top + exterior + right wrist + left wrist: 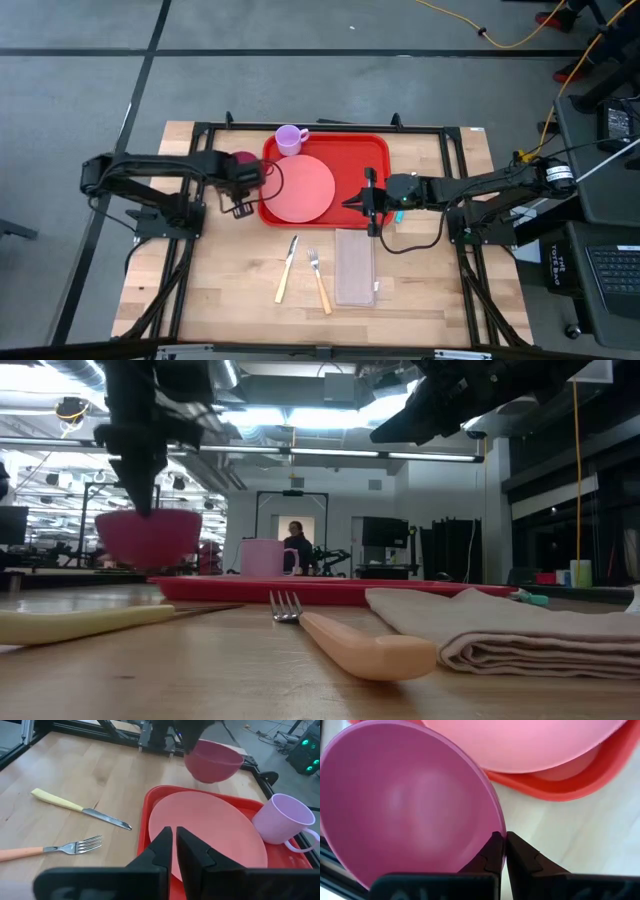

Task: Set up tray
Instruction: Put the red bowl on top of the pink plate

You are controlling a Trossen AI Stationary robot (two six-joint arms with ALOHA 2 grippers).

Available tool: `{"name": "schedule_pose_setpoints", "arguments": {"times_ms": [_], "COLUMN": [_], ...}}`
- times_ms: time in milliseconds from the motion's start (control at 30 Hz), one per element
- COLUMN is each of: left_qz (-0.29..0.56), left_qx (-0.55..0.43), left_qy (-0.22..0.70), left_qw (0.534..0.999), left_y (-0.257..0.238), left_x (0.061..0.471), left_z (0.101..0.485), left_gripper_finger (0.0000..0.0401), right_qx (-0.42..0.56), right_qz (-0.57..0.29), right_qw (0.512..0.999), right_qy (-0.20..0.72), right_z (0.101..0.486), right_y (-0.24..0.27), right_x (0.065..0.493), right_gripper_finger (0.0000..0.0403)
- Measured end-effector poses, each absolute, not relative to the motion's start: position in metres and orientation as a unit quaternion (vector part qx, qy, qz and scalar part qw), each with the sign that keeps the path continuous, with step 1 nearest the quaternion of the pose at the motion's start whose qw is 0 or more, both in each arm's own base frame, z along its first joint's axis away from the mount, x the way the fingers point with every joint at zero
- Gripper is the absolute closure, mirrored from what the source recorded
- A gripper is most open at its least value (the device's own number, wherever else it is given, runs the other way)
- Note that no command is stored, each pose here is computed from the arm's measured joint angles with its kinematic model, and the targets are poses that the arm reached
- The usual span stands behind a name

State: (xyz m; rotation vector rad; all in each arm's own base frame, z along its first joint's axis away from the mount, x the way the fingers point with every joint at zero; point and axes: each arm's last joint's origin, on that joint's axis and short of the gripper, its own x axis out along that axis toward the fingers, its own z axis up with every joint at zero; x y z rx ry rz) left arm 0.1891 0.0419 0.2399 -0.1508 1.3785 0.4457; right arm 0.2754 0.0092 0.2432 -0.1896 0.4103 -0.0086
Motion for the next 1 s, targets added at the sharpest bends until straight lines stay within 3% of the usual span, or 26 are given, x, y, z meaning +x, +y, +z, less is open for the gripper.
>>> {"name": "schedule_pose_setpoints", "arguments": {"times_ms": [333, 1000], "left_qz": [0.202, 0.086], "left_qx": [-0.031, 0.089], "left_qy": [0.534, 0.390], "left_qw": [0.821, 0.912], "left_y": [0.010, -0.051], "left_x": [0.179, 0.201], "left_z": [0.278, 0.293], "left_gripper_finger": [0.0399, 0.0399], "right_qx": [-0.094, -0.095], "right_qz": [-0.004, 0.018], "right_qw": [0.975, 0.977], "right_qy": [0.203, 0.190], "right_z": [0.243, 0.247], "right_y": [0.009, 0.023], "right_x": [0.275, 0.273], "right_gripper_finger": [0.0372, 0.0372]}}
